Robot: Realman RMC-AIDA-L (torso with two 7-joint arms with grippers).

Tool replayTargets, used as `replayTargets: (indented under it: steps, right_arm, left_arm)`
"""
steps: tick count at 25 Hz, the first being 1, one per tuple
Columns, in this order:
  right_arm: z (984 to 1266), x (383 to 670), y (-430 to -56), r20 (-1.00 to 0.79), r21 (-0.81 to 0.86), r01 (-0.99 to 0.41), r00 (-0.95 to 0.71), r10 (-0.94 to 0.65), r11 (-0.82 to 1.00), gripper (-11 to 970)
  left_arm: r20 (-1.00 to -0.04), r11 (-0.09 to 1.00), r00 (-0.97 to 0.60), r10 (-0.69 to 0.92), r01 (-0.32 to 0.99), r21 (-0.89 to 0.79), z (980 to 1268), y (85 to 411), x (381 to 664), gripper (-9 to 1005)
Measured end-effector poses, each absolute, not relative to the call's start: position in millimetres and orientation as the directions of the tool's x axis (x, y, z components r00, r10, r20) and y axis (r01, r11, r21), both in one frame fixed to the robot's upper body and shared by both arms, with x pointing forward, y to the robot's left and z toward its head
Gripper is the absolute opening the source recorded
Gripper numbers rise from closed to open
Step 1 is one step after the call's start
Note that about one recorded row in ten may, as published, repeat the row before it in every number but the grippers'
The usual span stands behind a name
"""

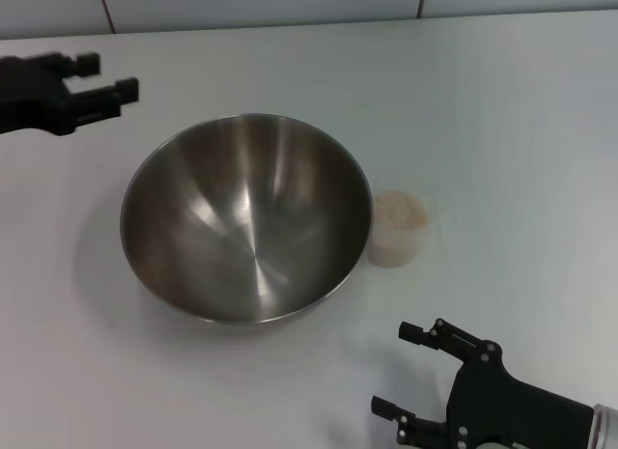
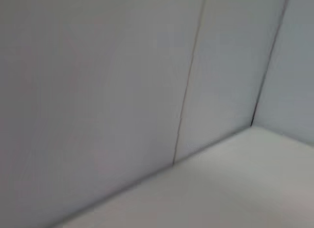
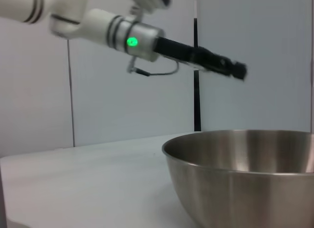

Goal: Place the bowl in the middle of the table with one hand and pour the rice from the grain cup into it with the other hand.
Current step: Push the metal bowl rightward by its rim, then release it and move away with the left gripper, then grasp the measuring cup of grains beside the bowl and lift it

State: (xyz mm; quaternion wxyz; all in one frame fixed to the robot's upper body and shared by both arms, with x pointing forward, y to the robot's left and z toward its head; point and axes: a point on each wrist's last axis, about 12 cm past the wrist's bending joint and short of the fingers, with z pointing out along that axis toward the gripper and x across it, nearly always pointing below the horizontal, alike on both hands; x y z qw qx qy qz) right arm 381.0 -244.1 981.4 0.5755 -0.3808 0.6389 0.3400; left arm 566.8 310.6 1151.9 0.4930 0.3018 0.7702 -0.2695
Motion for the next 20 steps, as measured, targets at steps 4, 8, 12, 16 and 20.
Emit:
replayTargets:
  steps: [4,8,12,16,20]
  right_arm:
    - [982,382,-244,-0.995,-0.005,-0.874,-0.046,-0.094,0.486,819]
    - [982,383,-245,-0.995,-0.008,-0.872,-0.043,-0.095,0.489,820]
    - [983,384,-248,-0.995,-0.008,-0.855,-0.043,-0.085,0.519,820]
    - [984,386,-256,-0.998,-0.001,-0.786,-0.04,-0.053,0.619,819]
    - [986,389,-265,-0.999,0.009,-0.697,-0.032,-0.018,0.717,819]
  left_arm:
    - [-0.989,0.642,-0.098,0.113,0.766,-0.003,1134,326,528,628]
    - [-0.985,0.622,0.141,0.103,0.763,0.174,1090,333,477,764]
    - [-0.963,0.655,0.217,0.159,0.706,0.267,1050,335,434,862]
    - [-0.975,0.692,0.121,0.186,0.689,0.217,1027,345,406,862]
    - [-0.981,0.706,0.037,0.191,0.689,0.163,1016,353,385,862]
